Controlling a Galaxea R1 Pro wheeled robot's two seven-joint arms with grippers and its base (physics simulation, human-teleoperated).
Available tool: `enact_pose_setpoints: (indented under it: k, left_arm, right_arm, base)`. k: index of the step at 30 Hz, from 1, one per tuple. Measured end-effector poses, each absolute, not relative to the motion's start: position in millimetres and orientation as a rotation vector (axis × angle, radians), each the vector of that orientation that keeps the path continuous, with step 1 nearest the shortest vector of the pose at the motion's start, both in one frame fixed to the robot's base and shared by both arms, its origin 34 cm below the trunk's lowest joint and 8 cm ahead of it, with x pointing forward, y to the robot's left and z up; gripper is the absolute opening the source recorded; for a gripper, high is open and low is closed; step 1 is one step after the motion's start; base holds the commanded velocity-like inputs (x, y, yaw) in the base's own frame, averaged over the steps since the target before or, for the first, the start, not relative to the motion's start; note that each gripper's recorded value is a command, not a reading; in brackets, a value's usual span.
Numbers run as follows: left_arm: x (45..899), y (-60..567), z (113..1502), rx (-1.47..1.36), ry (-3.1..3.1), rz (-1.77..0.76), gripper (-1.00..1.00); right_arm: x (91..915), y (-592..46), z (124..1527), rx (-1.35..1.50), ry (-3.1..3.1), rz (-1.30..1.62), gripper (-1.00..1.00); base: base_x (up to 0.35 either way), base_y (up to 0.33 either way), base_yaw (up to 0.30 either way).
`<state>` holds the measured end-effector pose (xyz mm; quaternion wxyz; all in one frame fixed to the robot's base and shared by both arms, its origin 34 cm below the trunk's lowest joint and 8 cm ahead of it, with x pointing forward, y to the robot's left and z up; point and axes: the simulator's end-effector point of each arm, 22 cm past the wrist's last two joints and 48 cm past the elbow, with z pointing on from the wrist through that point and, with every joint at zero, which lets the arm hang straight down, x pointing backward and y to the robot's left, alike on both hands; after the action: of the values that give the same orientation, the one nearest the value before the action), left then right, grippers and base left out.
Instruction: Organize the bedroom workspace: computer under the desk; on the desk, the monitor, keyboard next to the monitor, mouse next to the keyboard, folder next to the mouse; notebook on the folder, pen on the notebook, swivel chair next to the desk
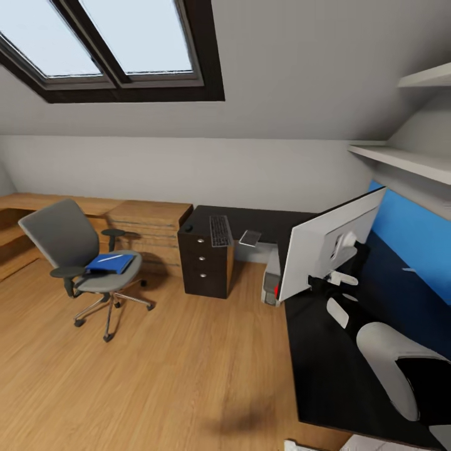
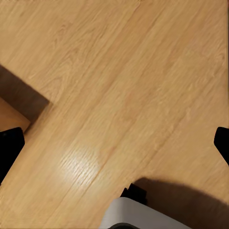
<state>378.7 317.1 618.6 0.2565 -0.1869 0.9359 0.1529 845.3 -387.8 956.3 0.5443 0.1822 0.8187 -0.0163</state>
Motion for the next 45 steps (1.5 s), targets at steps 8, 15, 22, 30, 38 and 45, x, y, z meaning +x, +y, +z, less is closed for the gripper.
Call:
enact_pose_setpoints:
  k: [8,15,22,30,38,45]
  left_arm:
    - [409.9,277.5,618.1,-0.488,2.607,0.288,1.00]
    - [483.5,235.8,637.5,-0.385,2.799,0.145,1.00]
    - [578.5,162.6,696.6,-0.292,2.701,-0.097,1.00]
    - [635.6,189.8,753.6,-0.269,2.511,-0.161,1.00]
    - [622.4,191.4,831.5,-0.209,2.414,0.062,1.00]
    - [591.2,211.4,834.9,-0.232,2.430,0.268,1.00]
  right_arm:
    - [840.5,-389.1,948.7,0.397,1.962,-0.066,1.00]
    - [831.4,-382.3,932.1,0.210,2.014,-0.168,1.00]
    - [828.3,-379.1,925.9,0.174,2.030,-0.185,1.00]
    - [833.4,-359.5,930.1,0.149,1.998,-0.163,1.00]
    - [833.7,-358.7,930.6,0.148,1.995,-0.162,1.00]
    - [833.9,-358.1,930.6,0.148,1.995,-0.160,1.00]
  base:
    - [0.000,0.000,-0.257]
    - [0.000,0.000,-0.267]
    - [0.000,0.000,-0.293]
    - [0.000,0.000,-0.297]
    - [0.000,0.000,-0.252]
    - [0.000,0.000,-0.055]
